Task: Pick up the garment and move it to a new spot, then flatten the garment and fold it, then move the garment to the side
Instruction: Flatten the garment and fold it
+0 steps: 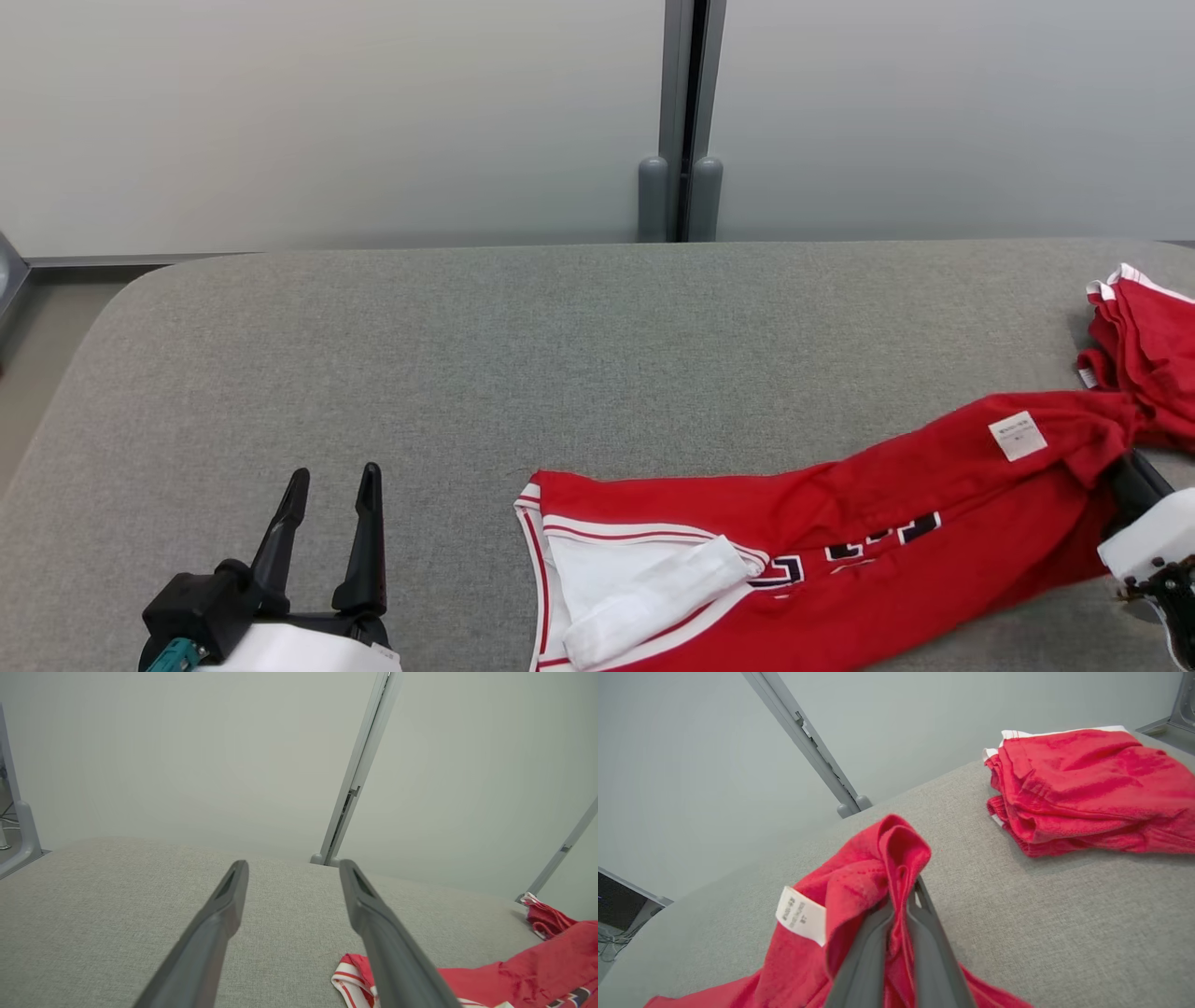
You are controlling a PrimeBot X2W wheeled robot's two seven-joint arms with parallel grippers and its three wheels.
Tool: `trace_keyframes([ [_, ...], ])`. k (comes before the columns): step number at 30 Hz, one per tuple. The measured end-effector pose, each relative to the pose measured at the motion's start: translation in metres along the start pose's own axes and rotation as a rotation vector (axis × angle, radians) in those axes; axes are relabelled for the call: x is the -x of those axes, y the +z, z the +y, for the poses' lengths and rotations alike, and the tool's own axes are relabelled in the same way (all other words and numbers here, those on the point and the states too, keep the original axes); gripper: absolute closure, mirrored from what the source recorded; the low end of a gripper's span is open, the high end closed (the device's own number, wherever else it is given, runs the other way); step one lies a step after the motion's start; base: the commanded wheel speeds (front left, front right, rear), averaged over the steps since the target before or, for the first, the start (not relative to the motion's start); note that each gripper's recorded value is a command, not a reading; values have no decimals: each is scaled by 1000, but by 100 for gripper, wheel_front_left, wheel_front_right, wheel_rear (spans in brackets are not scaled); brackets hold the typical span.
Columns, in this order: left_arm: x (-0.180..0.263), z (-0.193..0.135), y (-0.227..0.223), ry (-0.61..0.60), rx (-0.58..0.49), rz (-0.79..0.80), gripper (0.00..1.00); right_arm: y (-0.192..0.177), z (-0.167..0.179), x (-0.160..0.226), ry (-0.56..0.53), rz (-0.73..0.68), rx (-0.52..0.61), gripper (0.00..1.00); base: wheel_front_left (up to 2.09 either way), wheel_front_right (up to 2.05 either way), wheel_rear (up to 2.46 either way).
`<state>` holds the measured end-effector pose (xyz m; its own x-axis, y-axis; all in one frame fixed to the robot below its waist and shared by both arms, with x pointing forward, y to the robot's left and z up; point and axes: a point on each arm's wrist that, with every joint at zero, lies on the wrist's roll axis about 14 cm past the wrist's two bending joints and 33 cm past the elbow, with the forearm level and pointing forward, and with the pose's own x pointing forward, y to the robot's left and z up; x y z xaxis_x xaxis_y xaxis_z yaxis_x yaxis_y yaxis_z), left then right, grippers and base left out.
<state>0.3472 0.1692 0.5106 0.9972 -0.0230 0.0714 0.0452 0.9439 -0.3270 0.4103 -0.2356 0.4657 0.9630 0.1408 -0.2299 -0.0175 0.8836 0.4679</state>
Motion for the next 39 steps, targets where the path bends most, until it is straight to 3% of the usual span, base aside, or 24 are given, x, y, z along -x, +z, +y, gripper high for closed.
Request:
trace_keyframes([
  [9,4,0,0,-2,-10,-4,0,22,75,7,241,-52,6,100,0,0,0],
  [20,18,19,5,53,-31,-14,0,-20,195,20,559,46,-48,100,0,0,0],
  [28,37,41,6,127,-35,-10,0,-80,270,22,686,209,-177,100,0,0,0],
  [39,49,61,8,193,-44,-8,0,-140,294,19,675,373,-198,100,0,0,0],
])
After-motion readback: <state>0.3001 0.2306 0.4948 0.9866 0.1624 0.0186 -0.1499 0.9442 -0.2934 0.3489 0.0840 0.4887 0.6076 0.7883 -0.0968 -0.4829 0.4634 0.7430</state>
